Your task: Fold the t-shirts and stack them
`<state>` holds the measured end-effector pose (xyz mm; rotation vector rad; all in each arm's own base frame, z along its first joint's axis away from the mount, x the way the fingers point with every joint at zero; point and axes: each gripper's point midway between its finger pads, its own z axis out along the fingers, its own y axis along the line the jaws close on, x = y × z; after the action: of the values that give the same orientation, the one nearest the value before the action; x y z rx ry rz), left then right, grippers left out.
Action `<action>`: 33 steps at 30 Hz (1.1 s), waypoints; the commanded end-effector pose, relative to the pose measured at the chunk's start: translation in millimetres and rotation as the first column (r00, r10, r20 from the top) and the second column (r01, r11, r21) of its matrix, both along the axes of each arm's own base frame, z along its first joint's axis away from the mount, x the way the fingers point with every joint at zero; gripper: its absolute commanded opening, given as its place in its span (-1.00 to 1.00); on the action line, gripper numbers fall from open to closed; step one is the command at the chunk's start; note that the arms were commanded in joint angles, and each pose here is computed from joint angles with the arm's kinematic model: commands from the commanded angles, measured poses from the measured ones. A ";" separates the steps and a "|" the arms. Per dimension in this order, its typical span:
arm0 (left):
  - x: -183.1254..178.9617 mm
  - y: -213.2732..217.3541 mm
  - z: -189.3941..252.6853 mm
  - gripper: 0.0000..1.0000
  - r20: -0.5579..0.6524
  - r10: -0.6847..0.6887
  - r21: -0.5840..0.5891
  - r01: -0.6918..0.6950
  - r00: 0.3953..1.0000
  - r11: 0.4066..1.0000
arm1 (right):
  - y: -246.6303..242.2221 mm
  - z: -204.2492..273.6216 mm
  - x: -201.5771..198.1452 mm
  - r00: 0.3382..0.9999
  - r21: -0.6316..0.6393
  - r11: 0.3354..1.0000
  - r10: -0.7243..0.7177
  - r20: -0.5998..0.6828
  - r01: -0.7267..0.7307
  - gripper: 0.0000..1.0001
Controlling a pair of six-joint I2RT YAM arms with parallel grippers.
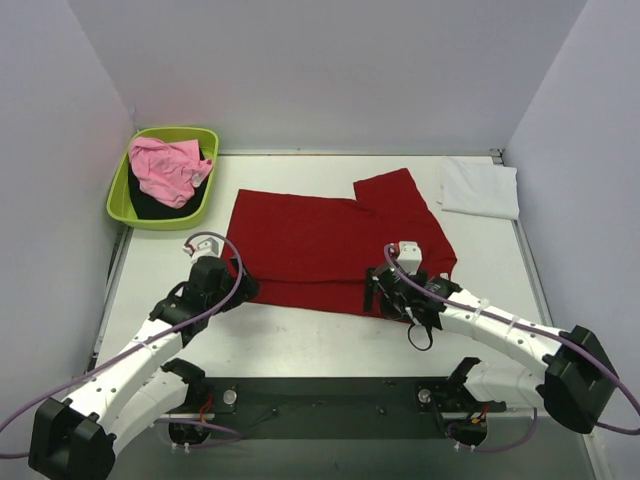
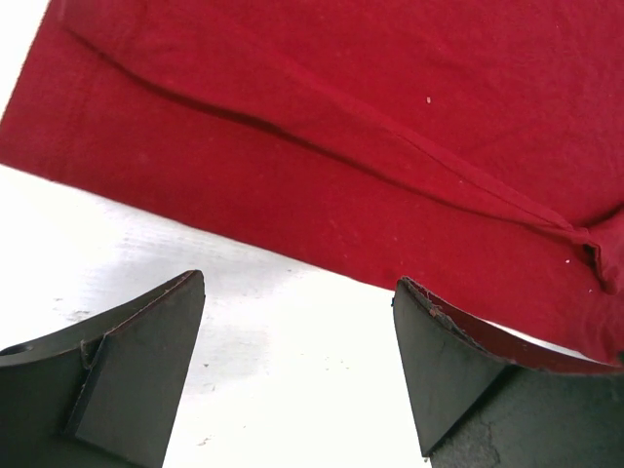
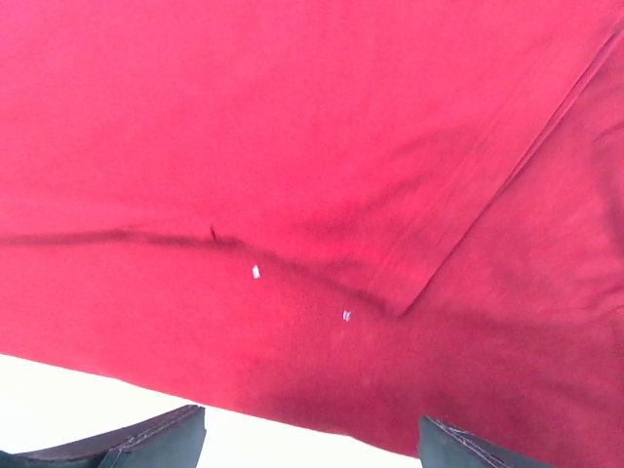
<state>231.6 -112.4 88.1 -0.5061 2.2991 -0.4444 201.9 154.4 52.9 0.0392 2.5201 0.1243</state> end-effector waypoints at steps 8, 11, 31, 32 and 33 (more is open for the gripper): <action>15.9 -16.9 12.3 0.75 0.032 -0.009 -0.022 0.010 0.999 1.000 | -37.3 23.6 33.7 0.983 -0.074 0.982 -0.167 0.073 0.172 0.74; 15.5 -15.3 12.4 0.75 0.032 -0.007 -0.015 0.008 0.999 1.000 | -43.2 14.3 38.5 0.974 -0.033 0.975 -0.219 0.052 0.221 0.47; 13.7 -11.3 2.1 0.75 0.014 -0.001 0.012 0.001 1.000 1.000 | -33.7 -33.2 41.3 0.968 -0.021 0.969 -0.246 -0.056 0.245 -0.28; 14.0 -11.5 2.0 0.75 0.014 0.000 0.011 0.000 1.000 1.000 | -33.7 -35.2 42.2 0.967 -0.022 0.969 -0.247 -0.057 0.246 -0.29; 14.2 -10.9 1.6 0.75 0.014 0.001 0.015 -0.002 1.000 1.000 | -33.2 -35.5 42.6 0.967 -0.021 0.969 -0.247 -0.059 0.246 -0.29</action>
<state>232.5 -119.8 76.0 -0.4979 2.3503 -0.4096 241.8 122.5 22.3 0.3247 2.5533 0.0105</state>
